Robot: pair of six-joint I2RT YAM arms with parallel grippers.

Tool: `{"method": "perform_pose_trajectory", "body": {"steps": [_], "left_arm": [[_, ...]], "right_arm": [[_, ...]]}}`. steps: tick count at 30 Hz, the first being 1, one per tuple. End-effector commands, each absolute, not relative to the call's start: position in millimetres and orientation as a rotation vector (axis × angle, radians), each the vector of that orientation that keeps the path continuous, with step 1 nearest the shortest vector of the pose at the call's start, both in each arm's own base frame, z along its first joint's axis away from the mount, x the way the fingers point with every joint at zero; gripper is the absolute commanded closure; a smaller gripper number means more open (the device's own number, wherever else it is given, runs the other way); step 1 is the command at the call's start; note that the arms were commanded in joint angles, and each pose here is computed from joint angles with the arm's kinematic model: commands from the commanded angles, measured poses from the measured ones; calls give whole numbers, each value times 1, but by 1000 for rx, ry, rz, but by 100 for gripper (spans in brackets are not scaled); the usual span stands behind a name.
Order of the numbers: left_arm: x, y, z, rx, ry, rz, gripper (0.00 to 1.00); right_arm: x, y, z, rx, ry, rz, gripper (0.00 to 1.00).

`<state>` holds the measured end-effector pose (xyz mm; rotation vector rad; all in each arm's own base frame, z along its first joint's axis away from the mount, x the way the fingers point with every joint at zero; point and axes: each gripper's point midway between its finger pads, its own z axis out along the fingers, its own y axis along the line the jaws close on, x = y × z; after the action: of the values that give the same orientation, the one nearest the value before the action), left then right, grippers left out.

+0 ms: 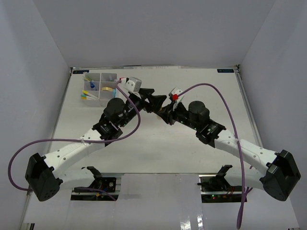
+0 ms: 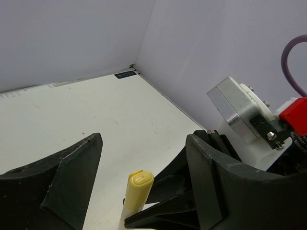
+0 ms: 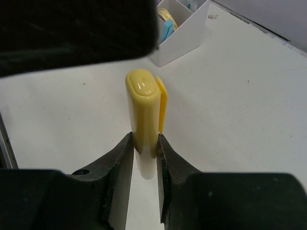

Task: Sort the stationery into containers
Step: Place the pen in the storage box.

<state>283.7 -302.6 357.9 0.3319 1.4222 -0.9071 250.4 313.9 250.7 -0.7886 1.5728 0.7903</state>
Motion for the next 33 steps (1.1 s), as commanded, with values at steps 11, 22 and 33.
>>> {"method": "perform_pose_trajectory", "body": {"steps": [11, 22, 33], "left_arm": [[300, -311, 337, 287, 1528, -711, 32], [295, -316, 335, 313, 1540, -733, 65], [292, -318, 336, 328, 1535, -745, 90]], "right_arm": [[260, 318, 285, -724, 1502, 798, 92], [260, 318, 284, -721, 1505, 801, 92], [260, 318, 283, -720, 1510, 803, 75]]}}
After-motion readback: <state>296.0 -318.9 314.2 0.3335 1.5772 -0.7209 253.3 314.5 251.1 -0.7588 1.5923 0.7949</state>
